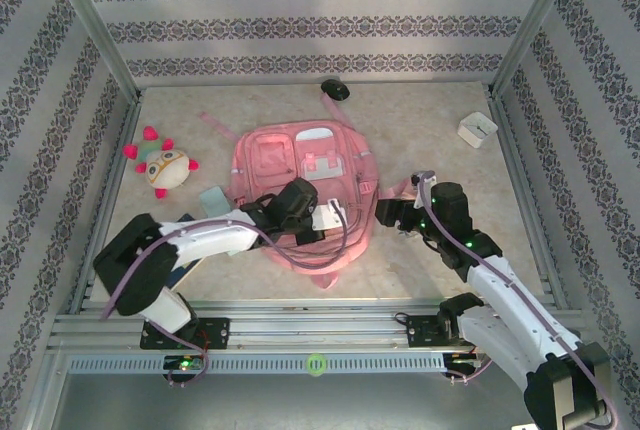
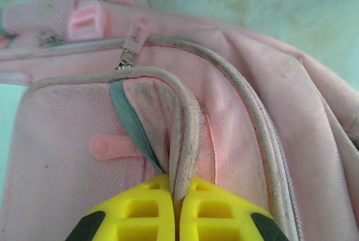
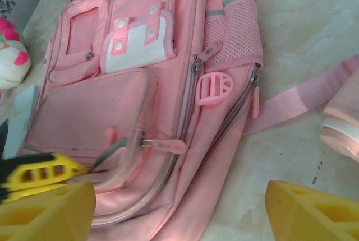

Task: Pack books, pencil case, and school supplies into a backpack

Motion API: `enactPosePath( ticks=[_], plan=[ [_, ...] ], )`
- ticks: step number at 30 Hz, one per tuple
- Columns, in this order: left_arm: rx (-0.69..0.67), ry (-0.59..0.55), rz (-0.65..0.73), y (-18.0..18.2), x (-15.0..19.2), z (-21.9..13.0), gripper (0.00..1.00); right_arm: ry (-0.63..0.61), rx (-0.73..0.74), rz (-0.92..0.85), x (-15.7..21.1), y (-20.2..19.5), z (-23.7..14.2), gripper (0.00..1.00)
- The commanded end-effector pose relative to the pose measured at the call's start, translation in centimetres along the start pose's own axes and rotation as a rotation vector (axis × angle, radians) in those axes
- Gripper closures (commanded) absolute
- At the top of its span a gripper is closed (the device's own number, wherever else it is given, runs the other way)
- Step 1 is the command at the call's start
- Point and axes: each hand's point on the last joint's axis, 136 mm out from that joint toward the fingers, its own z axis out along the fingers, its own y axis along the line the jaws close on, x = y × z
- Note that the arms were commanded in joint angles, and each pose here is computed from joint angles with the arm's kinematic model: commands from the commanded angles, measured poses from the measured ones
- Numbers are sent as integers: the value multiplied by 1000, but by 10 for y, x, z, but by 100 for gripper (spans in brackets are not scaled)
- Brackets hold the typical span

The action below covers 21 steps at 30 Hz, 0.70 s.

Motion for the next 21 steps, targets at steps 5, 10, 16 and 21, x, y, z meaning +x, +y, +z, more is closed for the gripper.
enactPosePath(
  ticks=[5, 10, 16, 21],
  plan=[
    [85, -346, -90, 30, -58, -85, 100, -95, -89, -58, -19, 5, 7, 11],
    [83, -433, -99, 54, -61, -115, 100, -121, -215, 98, -31, 3, 15, 12],
    [112, -497, -102, 68, -65, -136, 100, -28, -358, 265, -41, 9, 25, 14],
    [134, -516, -113, 70, -66, -140, 100, 0, -447, 334, -50, 15, 39, 9]
  ],
)
